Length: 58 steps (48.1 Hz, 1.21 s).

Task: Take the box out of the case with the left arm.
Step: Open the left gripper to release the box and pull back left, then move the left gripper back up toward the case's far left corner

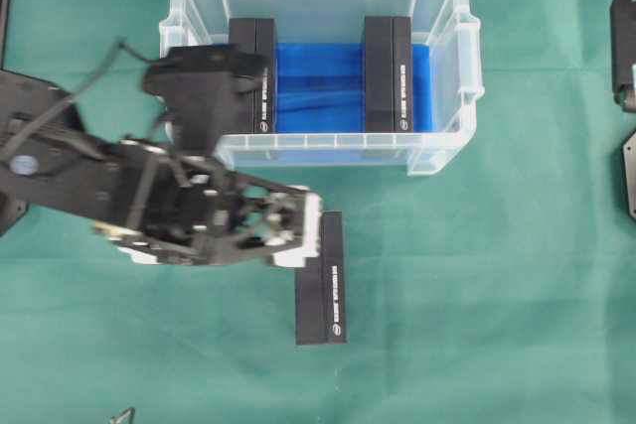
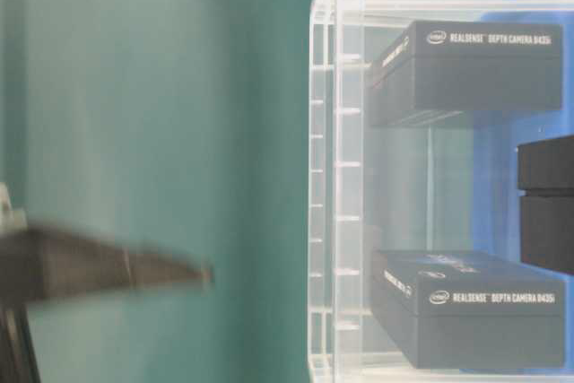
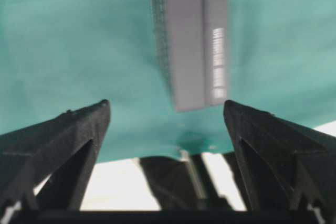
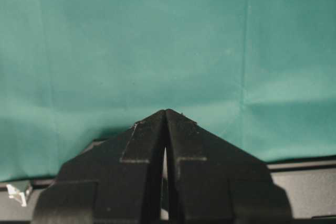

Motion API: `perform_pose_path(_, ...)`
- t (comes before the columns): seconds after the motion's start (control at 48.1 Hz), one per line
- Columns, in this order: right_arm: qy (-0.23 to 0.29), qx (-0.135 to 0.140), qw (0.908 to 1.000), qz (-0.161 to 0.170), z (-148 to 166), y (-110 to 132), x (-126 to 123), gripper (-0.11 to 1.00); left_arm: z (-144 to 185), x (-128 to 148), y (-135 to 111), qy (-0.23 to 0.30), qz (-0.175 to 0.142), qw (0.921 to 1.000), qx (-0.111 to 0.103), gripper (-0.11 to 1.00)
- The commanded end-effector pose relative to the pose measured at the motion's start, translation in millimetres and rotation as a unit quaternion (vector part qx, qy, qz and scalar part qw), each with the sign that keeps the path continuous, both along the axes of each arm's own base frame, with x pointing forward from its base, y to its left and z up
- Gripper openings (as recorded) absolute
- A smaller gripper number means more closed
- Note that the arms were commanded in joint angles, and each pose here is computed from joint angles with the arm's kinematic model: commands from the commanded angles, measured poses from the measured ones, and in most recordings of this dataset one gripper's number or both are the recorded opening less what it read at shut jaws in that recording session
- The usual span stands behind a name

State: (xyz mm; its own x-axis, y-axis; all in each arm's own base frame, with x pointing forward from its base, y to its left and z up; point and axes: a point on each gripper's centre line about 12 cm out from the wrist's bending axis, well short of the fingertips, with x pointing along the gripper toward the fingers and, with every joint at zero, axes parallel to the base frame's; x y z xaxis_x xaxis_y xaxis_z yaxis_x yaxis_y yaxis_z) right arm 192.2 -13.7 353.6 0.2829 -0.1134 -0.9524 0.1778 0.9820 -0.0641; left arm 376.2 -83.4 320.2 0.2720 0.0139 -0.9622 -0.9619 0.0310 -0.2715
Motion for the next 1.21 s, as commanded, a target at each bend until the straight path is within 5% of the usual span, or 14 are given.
perform_pose_path(0.0,-0.006,-0.006,1.0,-0.001,4.0,-1.7,0.1,0.0,15.3,-21.6,3.2,-0.018,-0.002,0.9998,-0.004,0.85)
perform_pose_path(0.707,0.004,-0.03,0.9995,-0.006,0.6,-7.2,-1.5,0.0,-1.6,-155.0,24.4,-0.015,-0.014,0.9998,-0.007,0.85)
perform_pose_path(1.186,0.006,-0.033,0.9994,-0.008,-0.3,-8.2,-1.7,0.0,-0.7,-161.8,52.8,-0.01,0.002,0.9999,0.009,0.85)
